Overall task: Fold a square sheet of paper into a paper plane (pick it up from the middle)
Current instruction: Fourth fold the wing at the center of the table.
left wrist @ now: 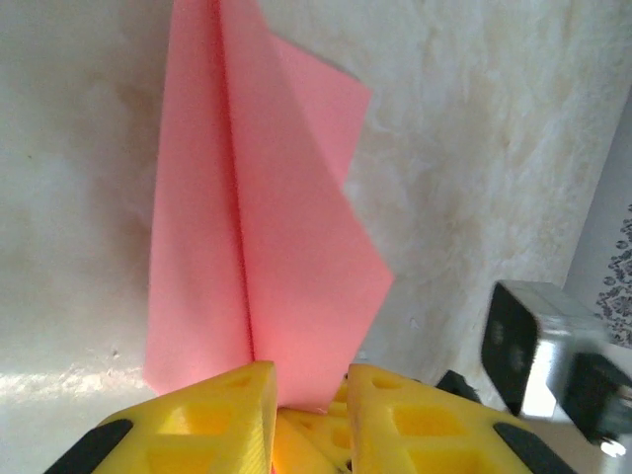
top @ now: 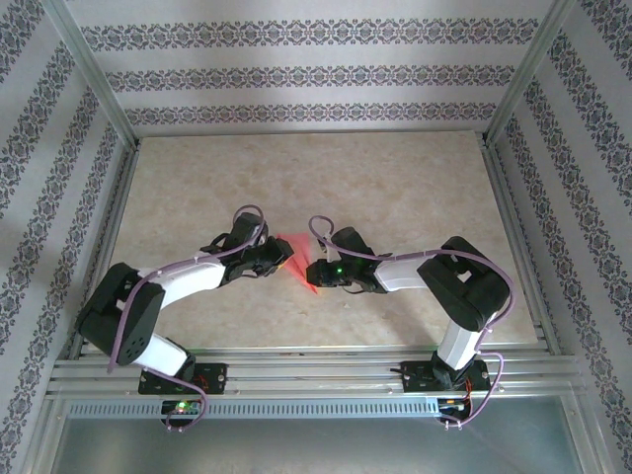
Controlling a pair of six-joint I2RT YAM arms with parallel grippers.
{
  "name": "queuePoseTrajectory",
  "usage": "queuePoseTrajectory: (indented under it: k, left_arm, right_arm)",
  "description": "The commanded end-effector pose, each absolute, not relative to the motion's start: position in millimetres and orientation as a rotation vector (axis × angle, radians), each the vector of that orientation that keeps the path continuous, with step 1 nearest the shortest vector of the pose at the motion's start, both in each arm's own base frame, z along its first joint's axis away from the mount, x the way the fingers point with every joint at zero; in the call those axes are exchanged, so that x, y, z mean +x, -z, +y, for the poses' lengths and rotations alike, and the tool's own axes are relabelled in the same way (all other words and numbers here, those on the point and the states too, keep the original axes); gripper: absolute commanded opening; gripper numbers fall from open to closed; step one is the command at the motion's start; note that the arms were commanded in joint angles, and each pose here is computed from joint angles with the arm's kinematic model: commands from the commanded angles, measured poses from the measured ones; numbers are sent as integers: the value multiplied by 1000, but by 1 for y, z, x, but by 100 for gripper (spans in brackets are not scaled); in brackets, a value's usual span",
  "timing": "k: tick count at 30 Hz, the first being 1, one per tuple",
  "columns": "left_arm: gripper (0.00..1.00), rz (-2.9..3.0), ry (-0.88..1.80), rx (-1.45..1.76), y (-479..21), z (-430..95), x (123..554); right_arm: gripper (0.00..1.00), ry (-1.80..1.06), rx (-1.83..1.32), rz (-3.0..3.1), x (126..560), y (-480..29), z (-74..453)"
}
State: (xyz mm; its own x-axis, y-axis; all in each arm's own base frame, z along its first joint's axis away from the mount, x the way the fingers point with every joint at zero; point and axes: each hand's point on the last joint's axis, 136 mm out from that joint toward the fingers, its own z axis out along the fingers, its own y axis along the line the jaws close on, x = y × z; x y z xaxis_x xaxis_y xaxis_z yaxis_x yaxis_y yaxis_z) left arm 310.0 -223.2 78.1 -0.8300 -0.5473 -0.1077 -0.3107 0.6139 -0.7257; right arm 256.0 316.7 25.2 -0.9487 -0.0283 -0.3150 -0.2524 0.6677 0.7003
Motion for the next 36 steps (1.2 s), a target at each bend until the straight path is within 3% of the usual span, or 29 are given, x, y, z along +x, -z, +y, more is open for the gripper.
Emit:
queuePoseTrajectory:
  k: [1, 6, 17, 30, 36]
  left_arm:
    - [27, 2485, 999, -674, -86, -216, 306]
    - [27, 2475, 1098, -637, -94, -231, 311]
    - [20, 2606, 1055, -651, -54, -243, 315]
    - [31, 2668, 1026, -668, -37, -247, 314]
    - [31, 2706, 955, -690, -29, -240, 309]
  right_arm:
    - [13, -1182, -200, 2631, 254, -18, 315]
    - [15, -1184, -182, 2639, 254, -14, 312]
    - [15, -1198, -154, 2629, 256, -11, 308]
    - [16, -1188, -157, 2638, 255, -6, 306]
    - [23, -1187, -167, 2625, 256, -9, 306]
